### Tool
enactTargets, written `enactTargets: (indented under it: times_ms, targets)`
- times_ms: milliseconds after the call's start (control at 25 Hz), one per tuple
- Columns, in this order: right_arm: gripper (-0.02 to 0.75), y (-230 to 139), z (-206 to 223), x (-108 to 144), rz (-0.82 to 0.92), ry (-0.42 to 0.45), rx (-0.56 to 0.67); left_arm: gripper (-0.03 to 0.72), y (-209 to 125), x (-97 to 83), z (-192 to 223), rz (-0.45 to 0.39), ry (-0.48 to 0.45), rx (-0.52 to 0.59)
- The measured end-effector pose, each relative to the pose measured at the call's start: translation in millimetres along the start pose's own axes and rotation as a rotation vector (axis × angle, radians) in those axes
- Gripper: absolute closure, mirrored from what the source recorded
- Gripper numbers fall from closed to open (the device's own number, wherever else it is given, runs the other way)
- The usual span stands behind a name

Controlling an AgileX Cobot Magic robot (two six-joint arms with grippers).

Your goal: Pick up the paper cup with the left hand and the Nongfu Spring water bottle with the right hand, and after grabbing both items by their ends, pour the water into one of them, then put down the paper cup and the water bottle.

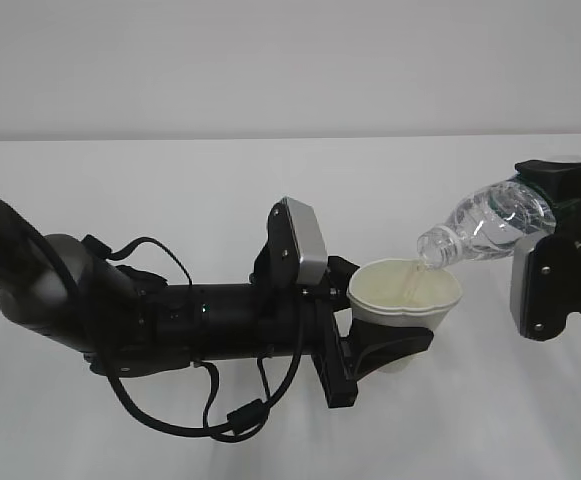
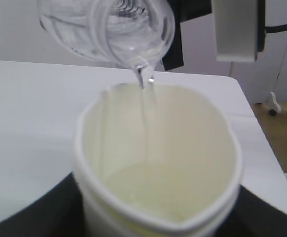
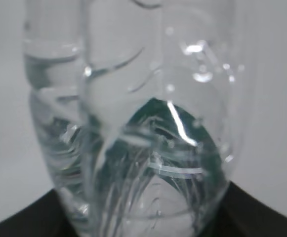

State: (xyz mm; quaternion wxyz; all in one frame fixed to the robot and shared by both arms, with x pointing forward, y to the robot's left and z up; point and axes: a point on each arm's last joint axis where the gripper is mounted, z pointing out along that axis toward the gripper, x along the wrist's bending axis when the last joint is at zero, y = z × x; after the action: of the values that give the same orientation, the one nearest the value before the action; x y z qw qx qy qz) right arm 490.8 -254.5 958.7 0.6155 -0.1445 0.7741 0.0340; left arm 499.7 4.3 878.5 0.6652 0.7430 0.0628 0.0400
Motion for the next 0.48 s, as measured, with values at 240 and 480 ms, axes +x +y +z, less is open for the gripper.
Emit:
enactTargets:
  times_ms: [240,480]
  targets:
    - [0.351,0.0,0.0,0.0,0.0,0.0,0.0,0.26,0.0,0.0,0.0,0.0,0.0,0.0]
    - [0.363,0.0,0.0,0.0,0.0,0.0,0.0,0.26,0.0,-0.1,0.0,0.001,-0.001,0.0]
